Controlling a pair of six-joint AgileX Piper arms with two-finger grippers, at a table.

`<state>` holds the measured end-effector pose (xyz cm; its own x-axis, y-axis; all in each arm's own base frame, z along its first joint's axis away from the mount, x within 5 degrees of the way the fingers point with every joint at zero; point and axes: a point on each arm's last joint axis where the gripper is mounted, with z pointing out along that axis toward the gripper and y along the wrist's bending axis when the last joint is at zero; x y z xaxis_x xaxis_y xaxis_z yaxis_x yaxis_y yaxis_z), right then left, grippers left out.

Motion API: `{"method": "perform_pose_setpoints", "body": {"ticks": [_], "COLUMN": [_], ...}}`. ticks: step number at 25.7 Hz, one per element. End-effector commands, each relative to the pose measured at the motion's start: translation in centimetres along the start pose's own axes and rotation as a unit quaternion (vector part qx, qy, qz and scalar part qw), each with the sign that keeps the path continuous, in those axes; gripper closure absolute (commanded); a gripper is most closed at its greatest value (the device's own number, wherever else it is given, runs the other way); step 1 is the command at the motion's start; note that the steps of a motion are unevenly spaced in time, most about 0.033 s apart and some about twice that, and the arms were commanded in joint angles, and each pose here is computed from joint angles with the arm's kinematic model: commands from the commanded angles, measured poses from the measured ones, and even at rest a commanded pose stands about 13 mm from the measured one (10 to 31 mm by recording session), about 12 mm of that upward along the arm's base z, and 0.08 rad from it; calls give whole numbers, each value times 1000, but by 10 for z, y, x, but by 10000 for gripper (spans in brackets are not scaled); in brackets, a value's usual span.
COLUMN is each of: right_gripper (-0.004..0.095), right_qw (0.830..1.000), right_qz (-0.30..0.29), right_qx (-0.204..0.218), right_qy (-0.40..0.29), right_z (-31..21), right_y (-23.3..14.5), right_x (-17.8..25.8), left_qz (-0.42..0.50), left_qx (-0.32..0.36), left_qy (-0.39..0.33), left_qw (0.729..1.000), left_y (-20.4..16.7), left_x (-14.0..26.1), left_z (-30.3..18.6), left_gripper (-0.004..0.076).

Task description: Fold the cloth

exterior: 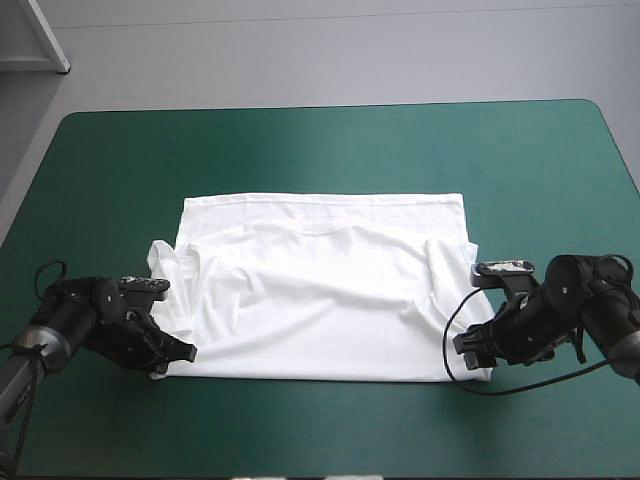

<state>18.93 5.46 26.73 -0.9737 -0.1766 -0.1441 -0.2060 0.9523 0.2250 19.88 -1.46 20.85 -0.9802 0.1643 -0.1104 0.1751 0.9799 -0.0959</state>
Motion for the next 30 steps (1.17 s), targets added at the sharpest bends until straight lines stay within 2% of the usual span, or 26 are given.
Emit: {"method": "perform_pose_setpoints", "body": {"ticks": [1, 9, 12, 16, 21, 22, 24, 30], "right_gripper": [305, 308, 356, 475, 746, 849, 923, 923], "right_qw": [1000, 1000, 1000, 1000, 1000, 1000, 1000, 999], "right_qz": [2, 8, 7, 7, 6, 6, 1, -15], "right_qx": [-1, -10, -12, -21, -23, -22, -16, -18], "right_qy": [-24, -17, -16, -4, -8, -14, -19, -28], "right_z": [0, 30, 38, 45, 46, 46, 46, 35], "right_y": [0, -6, -7, -7, -7, -7, -8, -5], "right_x": [3, -2, -8, -11, -13, -14, -15, -8], "left_qz": [5, 5, 5, 5, 5, 6, 8, 13], "left_qx": [-3, -3, -3, -3, -3, -3, -5, -6], "left_qy": [-26, -26, -26, -25, -25, -24, -30, -49], "left_qw": [1000, 1000, 1000, 1000, 1000, 1000, 1000, 999], "left_y": [-1, -1, -1, -1, -1, -1, -1, -3], "left_x": [-4, -4, -4, -4, -4, -4, -5, -5], "left_z": [-7, -7, -7, -7, -7, -7, -7, -27], "left_gripper": [705, 705, 705, 705, 705, 705, 705, 705]}}
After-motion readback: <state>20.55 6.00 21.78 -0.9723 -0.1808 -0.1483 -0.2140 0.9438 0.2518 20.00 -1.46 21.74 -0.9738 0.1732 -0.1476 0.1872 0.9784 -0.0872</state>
